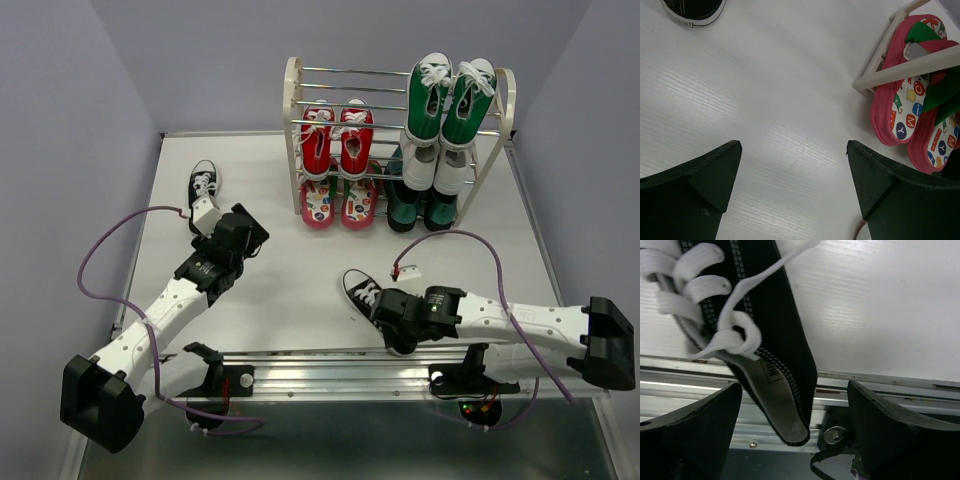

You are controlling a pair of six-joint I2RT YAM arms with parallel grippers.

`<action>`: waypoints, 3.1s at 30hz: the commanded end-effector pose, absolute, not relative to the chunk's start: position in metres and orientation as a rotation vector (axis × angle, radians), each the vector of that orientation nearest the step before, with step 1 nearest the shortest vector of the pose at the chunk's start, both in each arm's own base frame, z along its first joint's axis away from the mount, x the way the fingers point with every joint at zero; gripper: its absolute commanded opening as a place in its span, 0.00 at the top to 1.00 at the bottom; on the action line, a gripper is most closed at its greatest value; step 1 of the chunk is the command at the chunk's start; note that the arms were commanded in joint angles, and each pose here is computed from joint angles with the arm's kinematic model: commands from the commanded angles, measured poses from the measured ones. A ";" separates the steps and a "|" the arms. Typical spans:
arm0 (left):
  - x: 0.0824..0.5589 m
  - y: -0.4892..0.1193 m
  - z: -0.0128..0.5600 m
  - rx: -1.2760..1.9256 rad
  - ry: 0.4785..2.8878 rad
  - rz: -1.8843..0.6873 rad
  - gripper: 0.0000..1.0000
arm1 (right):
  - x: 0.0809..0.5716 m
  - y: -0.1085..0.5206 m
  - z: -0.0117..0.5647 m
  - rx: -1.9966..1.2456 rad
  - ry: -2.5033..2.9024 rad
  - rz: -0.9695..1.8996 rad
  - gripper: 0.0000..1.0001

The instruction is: Place and organize the shoes onto the shoe shelf

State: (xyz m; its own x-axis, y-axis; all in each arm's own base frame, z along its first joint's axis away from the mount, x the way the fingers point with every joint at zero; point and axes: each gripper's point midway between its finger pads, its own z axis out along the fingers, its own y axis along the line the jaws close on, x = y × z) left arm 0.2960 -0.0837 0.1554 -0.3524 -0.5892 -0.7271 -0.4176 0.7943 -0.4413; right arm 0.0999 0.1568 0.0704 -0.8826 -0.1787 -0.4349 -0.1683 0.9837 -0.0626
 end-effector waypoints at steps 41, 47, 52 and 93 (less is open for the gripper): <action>0.303 -0.074 0.165 -0.741 1.958 -0.161 0.01 | 0.159 0.256 0.210 -0.604 2.261 0.535 0.99; 0.303 -0.074 0.168 -0.750 1.929 -0.184 0.01 | 0.186 0.259 0.284 -0.549 2.042 0.528 0.99; 0.304 -0.075 0.165 -0.748 1.931 -0.197 0.01 | 0.218 0.261 0.350 -0.407 1.799 0.507 0.99; 0.313 -0.081 0.146 -0.713 2.001 -0.193 0.01 | 0.419 0.235 0.486 0.150 1.663 0.247 0.99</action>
State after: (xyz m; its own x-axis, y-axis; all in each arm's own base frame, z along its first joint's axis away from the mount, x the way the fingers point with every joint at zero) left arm 0.3112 -0.0831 0.1457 -0.3653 -0.5656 -0.7393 -0.4050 0.8117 -0.4209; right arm 0.4201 0.2449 0.4379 -0.2263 0.1137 -0.9674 -0.0666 0.9890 0.1318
